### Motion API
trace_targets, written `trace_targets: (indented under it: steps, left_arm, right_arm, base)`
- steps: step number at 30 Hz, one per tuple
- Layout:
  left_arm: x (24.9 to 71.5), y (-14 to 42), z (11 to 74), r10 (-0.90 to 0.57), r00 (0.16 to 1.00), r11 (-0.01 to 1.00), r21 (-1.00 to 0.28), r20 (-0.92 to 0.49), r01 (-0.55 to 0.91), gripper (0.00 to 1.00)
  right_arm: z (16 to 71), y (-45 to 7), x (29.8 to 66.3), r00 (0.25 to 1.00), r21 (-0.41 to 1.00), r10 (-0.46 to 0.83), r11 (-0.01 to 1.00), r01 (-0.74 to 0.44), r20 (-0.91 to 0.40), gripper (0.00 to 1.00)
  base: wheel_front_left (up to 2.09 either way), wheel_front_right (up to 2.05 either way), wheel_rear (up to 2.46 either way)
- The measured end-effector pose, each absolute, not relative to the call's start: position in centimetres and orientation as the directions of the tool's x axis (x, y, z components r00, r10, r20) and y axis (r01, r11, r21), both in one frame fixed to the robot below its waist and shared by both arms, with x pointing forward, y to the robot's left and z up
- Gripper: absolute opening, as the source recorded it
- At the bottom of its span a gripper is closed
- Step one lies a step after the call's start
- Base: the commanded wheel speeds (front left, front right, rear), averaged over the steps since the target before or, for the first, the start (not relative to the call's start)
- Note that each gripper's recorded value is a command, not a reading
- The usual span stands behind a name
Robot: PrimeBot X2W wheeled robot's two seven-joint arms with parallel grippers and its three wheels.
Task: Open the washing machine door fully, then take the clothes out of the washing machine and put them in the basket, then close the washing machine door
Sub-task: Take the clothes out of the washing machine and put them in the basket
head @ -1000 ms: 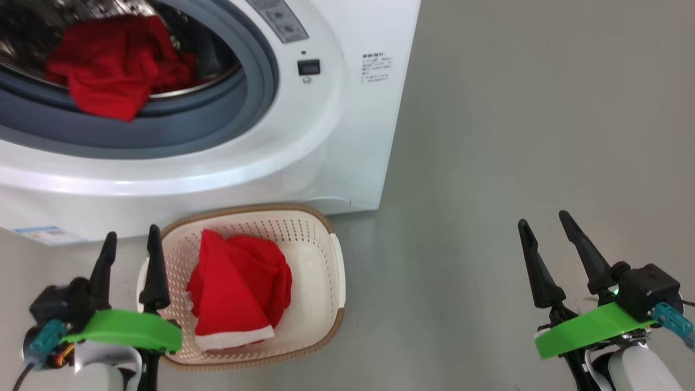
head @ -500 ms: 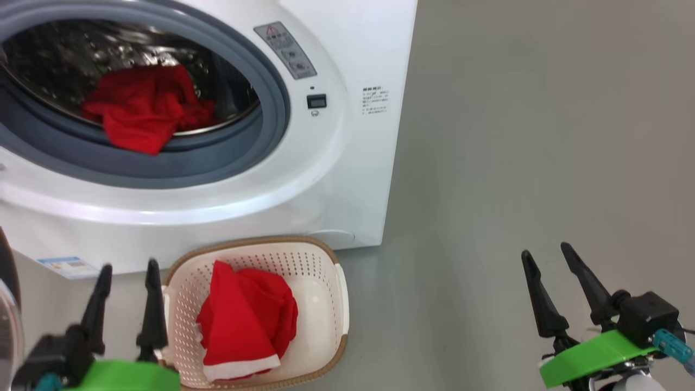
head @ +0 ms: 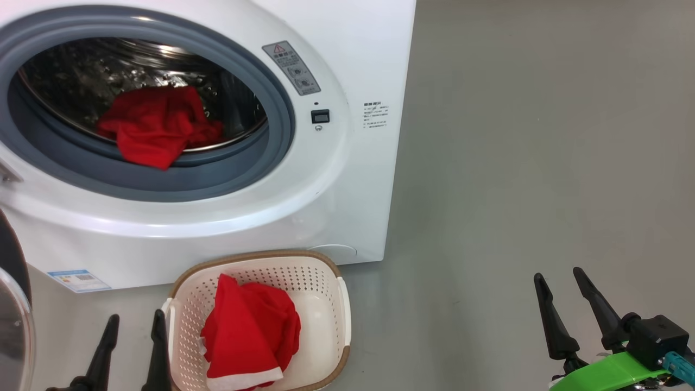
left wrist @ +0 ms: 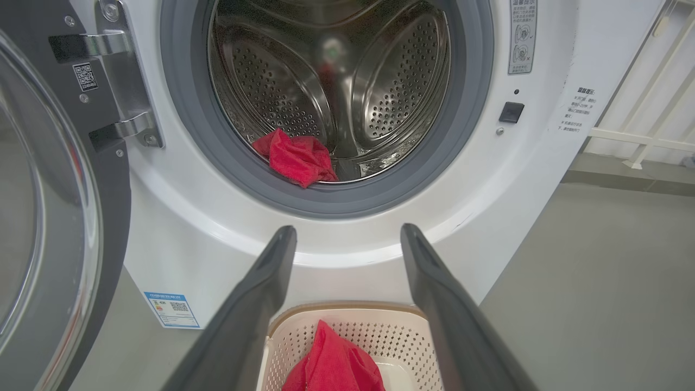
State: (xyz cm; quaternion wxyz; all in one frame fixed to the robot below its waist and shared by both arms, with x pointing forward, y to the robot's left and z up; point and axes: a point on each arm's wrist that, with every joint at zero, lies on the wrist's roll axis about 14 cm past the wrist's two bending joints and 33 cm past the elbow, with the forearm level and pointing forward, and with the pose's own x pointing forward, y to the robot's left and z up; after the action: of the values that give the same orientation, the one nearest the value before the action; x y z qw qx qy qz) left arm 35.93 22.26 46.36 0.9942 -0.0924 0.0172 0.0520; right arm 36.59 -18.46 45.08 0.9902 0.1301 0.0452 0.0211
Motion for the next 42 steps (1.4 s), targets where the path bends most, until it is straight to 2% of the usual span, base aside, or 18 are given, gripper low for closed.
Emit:
trace_targets:
  steps: [17, 29, 42]
  left_arm:
    - [36.7, 20.8, 45.4, 0.059, 0.996, 0.983, -0.168, -0.073, -0.071, 1.00]
    - [46.7, 19.6, 46.1, 0.010, 1.000, 0.998, -0.068, -0.030, -0.012, 1.00]
    - [55.8, 21.4, 43.6, 0.033, 0.996, 0.996, 0.087, -0.086, -0.026, 1.00]
  right_arm:
    - [44.4, -17.9, 37.0, 0.993, 0.273, 0.061, 0.961, -0.031, -0.103, 1.00]
    - [42.7, -17.3, 40.5, 0.990, 0.289, 0.069, 0.957, -0.030, -0.126, 1.00]
    - [39.8, -17.7, 42.9, 0.983, 0.292, 0.048, 0.956, 0.006, -0.178, 1.00]
  base:
    - [0.00, 0.00, 0.00]
    - [0.00, 0.00, 0.00]
    - [0.00, 0.00, 0.00]
